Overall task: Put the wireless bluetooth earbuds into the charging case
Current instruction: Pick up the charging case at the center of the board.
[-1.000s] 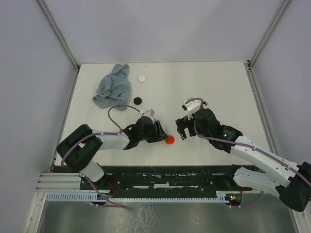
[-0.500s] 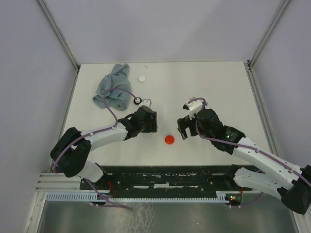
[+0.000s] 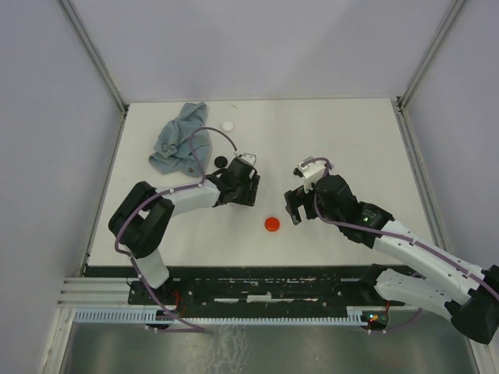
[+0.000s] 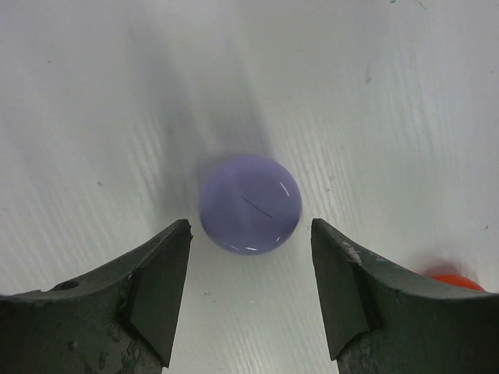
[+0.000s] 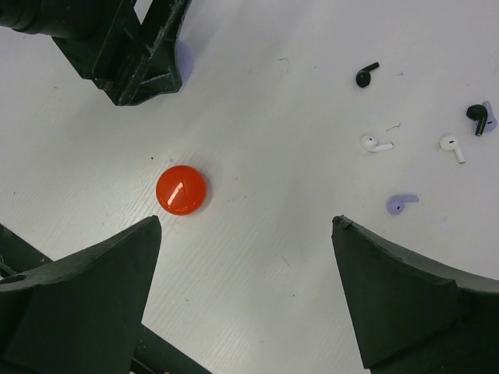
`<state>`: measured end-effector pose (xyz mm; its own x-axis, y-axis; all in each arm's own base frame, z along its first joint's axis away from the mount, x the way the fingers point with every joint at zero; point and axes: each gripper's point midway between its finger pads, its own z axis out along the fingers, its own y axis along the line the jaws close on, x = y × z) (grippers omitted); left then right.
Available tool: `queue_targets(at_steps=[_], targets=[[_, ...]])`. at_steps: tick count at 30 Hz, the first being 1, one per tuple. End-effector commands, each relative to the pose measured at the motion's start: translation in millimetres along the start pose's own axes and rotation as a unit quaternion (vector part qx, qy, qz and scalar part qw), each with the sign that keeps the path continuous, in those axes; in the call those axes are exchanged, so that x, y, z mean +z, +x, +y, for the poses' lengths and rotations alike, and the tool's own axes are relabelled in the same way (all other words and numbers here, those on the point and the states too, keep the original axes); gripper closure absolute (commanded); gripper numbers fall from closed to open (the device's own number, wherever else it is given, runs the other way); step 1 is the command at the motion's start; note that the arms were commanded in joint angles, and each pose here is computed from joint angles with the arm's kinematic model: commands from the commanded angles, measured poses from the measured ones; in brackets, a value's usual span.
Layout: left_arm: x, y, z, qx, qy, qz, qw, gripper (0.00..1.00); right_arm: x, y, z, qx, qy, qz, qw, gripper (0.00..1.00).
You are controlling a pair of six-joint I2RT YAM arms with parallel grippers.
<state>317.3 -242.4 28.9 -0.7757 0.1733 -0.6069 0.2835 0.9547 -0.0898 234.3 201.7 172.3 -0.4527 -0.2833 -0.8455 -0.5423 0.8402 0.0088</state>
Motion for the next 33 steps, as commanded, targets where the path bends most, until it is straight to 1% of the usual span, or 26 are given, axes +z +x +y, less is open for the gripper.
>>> queue_targets(at_steps=[1, 6, 12, 16, 19, 24, 28, 33], targets=[[2.5, -12.1, -10.8, 0.081, 0.035, 0.003, 0.996, 0.3, -0.9, -4.8, -0.6, -0.001, 0.0, -0.013, 1.0, 0.01], [5.1, -6.2, -15.4, 0.109, 0.053, 0.023, 0.992, 0.33, 1.6, -4.2, 1.5, -0.003, -0.005, -0.01, 1.0, 0.01], [4.5, 1.6, -21.2, 0.116, 0.073, 0.046, 0.989, 0.38, 3.8, -4.9, 3.2, -0.003, -0.008, -0.008, 1.0, 0.01], [6.6, 1.3, -22.3, 0.12, 0.076, 0.044, 0.989, 0.41, 4.8, -6.1, 3.7, -0.001, -0.008, -0.009, 1.0, 0.01], [7.7, 0.0, -23.1, 0.123, 0.079, 0.04, 0.988, 0.41, 5.3, -7.0, 5.1, 0.002, -0.011, -0.011, 1.0, 0.01], [8.0, -5.3, -17.8, 0.136, 0.066, 0.024, 0.988, 0.37, 6.8, -6.1, 6.5, 0.006, -0.013, -0.009, 1.0, 0.01], [7.9, -8.9, -19.7, 0.164, 0.078, 0.01, 0.983, 0.36, 7.3, -6.6, 7.9, 0.007, -0.016, -0.009, 1.0, 0.01], [12.3, -4.4, -19.8, 0.193, 0.09, 0.009, 0.977, 0.36, 8.7, -4.6, 8.5, 0.006, -0.018, -0.006, 1.0, 0.01]])
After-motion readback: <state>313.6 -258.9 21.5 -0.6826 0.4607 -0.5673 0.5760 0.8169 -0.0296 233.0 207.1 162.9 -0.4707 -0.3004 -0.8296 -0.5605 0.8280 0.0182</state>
